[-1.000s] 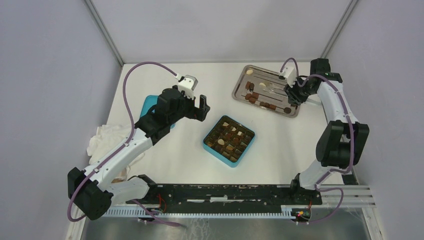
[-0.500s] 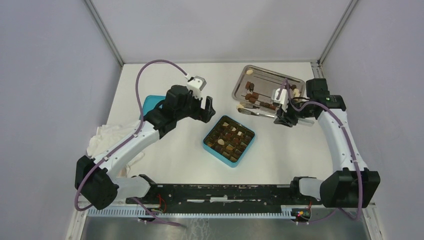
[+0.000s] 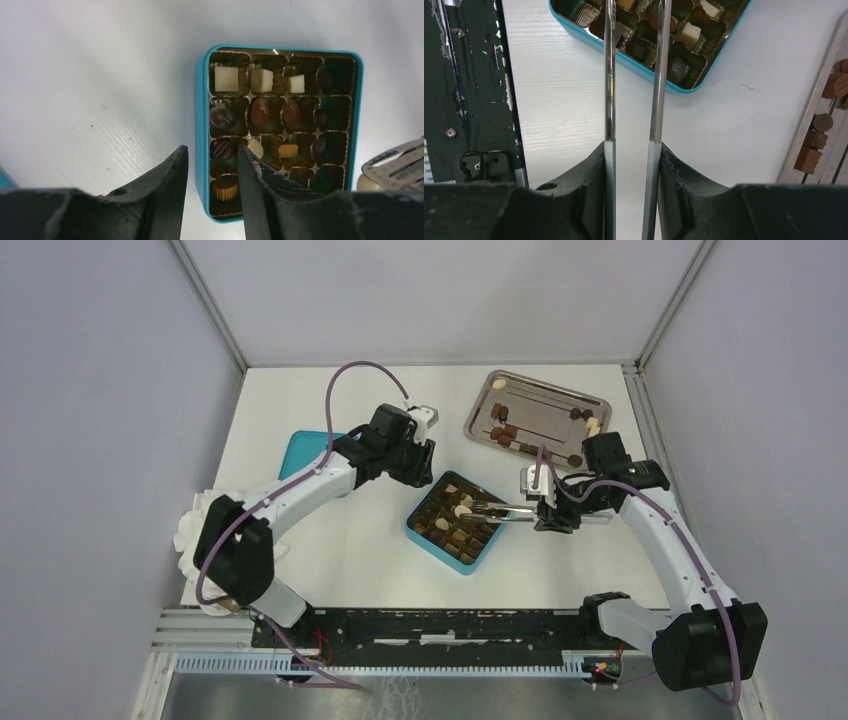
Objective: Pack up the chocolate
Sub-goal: Pick up the fake chocolate from the plate, then place the fake chocolate in the packing box.
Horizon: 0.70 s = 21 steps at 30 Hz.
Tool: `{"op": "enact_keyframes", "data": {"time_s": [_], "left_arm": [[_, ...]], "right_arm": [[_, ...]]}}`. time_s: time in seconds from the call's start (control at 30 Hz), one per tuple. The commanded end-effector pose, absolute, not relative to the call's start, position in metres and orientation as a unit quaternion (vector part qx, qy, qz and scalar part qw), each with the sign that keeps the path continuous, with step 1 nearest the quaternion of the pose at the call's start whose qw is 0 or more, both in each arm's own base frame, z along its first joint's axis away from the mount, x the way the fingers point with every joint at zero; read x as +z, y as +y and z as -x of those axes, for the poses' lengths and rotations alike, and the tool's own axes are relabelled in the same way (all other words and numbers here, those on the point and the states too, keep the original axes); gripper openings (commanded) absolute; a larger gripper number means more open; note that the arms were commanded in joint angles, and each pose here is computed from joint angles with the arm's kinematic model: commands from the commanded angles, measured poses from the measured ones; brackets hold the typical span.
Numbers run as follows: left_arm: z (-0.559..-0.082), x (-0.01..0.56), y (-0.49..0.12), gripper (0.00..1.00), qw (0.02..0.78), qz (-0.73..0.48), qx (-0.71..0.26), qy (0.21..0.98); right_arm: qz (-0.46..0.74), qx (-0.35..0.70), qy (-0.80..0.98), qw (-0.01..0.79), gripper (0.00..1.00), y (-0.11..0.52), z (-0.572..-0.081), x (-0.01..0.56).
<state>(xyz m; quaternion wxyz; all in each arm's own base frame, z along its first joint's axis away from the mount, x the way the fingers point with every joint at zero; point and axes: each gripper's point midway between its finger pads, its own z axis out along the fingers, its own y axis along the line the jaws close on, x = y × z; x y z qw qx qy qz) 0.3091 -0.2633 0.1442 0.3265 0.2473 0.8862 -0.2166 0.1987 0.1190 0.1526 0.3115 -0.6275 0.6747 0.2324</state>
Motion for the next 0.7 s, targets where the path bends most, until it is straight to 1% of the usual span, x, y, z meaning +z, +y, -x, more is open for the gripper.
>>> {"op": "enact_keyframes", "data": {"time_s": [0.0,0.37,0.57,0.67], "left_arm": [[-0.306,0.132,-0.27,0.47,0.287,-0.262,-0.22,0.895],[-0.303,0.092,-0.272,0.42,0.237,-0.26,-0.189,0.917],[-0.303,0.081,-0.281,0.41,0.217,-0.261,-0.201,0.919],[-0.308,0.08,-0.288,0.41,0.222,-0.256,-0.211,0.917]], "right_arm": [[0.646,0.219,0.658,0.318,0.0,0.121,-0.197,0.152],[0.662,0.217,0.654,0.296,0.0,0.124,-0.188,0.135],[0.667,0.219,0.65,0.29,0.0,0.126,-0.186,0.131],[0.669,0.218,0.65,0.287,0.0,0.127,-0.186,0.129]]}}
